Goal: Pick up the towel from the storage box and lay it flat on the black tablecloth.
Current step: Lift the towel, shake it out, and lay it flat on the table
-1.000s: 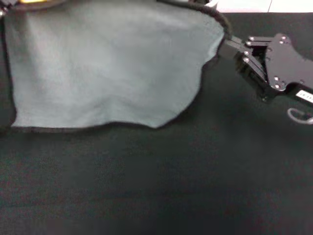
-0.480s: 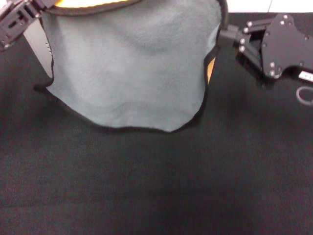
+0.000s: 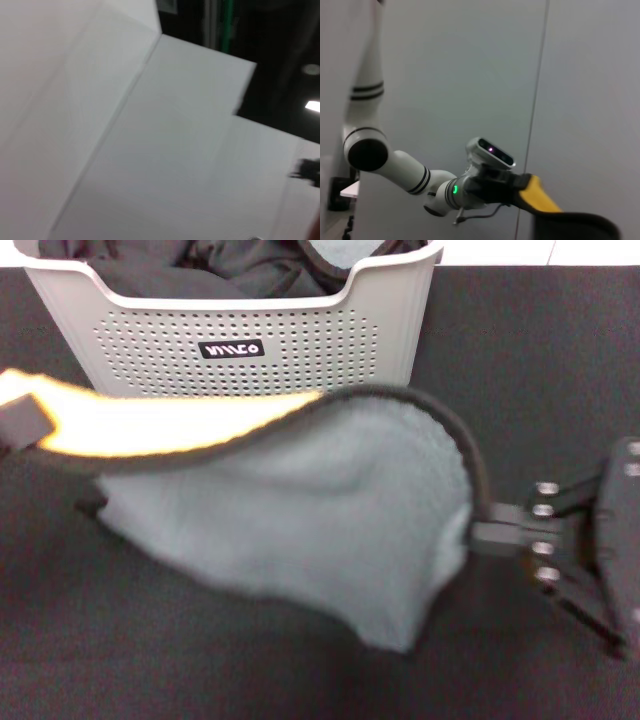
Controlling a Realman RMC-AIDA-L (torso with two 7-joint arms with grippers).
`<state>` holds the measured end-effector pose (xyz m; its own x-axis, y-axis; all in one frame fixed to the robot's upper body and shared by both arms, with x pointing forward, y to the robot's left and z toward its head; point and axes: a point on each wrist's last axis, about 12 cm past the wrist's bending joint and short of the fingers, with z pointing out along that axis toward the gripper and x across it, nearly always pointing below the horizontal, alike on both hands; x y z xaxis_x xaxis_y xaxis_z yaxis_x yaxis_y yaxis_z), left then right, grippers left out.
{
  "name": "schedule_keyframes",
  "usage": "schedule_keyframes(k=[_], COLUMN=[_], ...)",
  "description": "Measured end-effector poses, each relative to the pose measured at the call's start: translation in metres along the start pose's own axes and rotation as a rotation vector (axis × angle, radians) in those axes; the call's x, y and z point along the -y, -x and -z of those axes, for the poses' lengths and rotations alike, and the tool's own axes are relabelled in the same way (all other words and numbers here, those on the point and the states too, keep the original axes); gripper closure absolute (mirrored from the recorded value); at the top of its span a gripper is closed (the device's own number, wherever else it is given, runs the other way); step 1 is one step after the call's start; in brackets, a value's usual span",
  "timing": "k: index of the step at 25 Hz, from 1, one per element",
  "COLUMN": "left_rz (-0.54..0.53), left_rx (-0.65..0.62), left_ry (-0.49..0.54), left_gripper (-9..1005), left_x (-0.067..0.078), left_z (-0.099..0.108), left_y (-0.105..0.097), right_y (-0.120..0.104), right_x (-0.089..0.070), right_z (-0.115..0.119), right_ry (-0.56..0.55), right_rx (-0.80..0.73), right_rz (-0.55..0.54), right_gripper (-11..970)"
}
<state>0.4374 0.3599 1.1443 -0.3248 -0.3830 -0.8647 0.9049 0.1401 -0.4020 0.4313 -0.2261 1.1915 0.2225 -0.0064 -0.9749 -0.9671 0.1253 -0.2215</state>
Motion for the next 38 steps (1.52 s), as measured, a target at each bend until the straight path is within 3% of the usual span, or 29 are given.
schedule_keyframes(k=[3,5,8,11,13,14,15,16,17,27,34,38], left_rz=[-0.023,-0.016,0.016,0.075,0.130,0.130,0.156,0.171,0.172,0.165,0.170,0.182], left_rx=[0.008,0.018,0.029,0.016,-0.042,-0.042,-0.073,-0.142,-0.147,-0.188,-0.226,-0.228], left_ry=[-0.063,-0.069,-0.008,0.121,0.235,0.235,0.284,0.385,0.396,0.598,0.641,0.656], left_gripper=[981,980,980,980,980,980,980,980,980,979,978,978], left_x=[0.027,0.032,0.016,-0.013,-0.029,-0.029,-0.034,-0.049,-0.051,-0.086,-0.105,-0.109], left_z=[0.007,0.007,0.006,0.009,0.010,0.010,0.011,0.011,0.011,0.008,-0.005,-0.008], left_y=[0.003,0.000,-0.009,-0.026,-0.042,-0.042,-0.049,-0.056,-0.057,-0.052,-0.047,-0.049], right_y=[0.017,0.019,0.002,-0.040,-0.065,-0.074,-0.082,-0.087,-0.091,-0.101,-0.109,-0.111], right_x=[-0.004,-0.001,0.010,0.029,0.041,0.049,0.055,0.063,0.068,0.107,0.125,0.130], right_z=[0.014,0.020,0.017,-0.002,-0.017,-0.025,-0.032,-0.038,-0.041,-0.046,-0.055,-0.058], right_ry=[0.011,0.000,-0.002,0.022,0.038,0.042,0.046,0.044,0.036,-0.090,-0.096,-0.110], right_rx=[-0.003,-0.010,-0.040,-0.107,-0.149,-0.162,-0.175,-0.184,-0.194,-0.293,-0.348,-0.372], right_rz=[0.014,0.004,-0.069,-0.213,-0.296,-0.323,-0.343,-0.352,-0.360,-0.303,-0.323,-0.313], right_gripper=[938,937,935,934,933,933,932,932,931,927,923,922])
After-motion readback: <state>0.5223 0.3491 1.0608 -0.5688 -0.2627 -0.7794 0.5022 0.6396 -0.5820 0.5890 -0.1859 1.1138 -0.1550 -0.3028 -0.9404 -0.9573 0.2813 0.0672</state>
